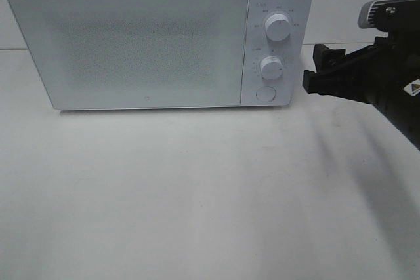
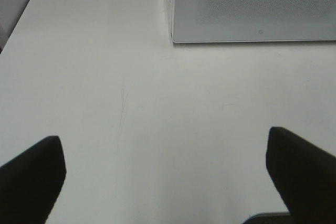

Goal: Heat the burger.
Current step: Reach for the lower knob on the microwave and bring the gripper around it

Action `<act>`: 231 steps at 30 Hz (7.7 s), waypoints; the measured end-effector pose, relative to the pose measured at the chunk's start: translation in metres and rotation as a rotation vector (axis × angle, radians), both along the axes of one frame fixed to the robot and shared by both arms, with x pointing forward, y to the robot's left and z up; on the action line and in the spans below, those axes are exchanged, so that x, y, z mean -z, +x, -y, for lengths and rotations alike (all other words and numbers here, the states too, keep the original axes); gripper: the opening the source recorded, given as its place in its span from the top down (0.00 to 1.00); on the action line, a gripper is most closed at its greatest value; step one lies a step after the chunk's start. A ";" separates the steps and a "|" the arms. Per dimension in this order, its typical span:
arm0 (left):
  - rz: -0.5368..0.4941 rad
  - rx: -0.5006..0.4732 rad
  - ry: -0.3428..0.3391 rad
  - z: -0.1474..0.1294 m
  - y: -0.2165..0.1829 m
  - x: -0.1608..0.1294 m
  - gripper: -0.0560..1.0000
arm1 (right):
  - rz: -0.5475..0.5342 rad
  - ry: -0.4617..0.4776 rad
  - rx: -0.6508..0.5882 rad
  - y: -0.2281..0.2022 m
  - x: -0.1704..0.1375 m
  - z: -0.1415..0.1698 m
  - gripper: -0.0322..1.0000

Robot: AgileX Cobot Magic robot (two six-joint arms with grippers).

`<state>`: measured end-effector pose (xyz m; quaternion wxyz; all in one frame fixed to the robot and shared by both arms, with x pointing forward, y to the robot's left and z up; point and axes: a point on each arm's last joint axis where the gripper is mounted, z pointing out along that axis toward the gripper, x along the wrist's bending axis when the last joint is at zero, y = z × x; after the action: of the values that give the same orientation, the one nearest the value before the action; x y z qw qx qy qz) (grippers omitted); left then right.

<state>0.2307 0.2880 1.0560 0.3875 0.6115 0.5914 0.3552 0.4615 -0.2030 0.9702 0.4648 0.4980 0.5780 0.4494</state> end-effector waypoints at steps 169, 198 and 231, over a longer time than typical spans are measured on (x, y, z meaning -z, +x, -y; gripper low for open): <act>0.000 0.000 0.000 0.000 0.000 0.000 0.02 | -0.022 1.264 0.267 0.097 0.088 -0.081 0.54; 0.000 0.000 0.000 0.000 0.000 0.000 0.02 | -0.035 1.822 0.352 0.097 0.088 -0.080 0.54; 0.000 0.000 0.000 0.000 0.000 0.000 0.02 | -0.032 1.873 0.365 0.097 0.088 -0.080 0.54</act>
<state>0.2307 0.2880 1.0560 0.3875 0.6115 0.5914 0.3552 0.5582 -0.1228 0.8820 -0.0676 0.7563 -0.0969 0.6434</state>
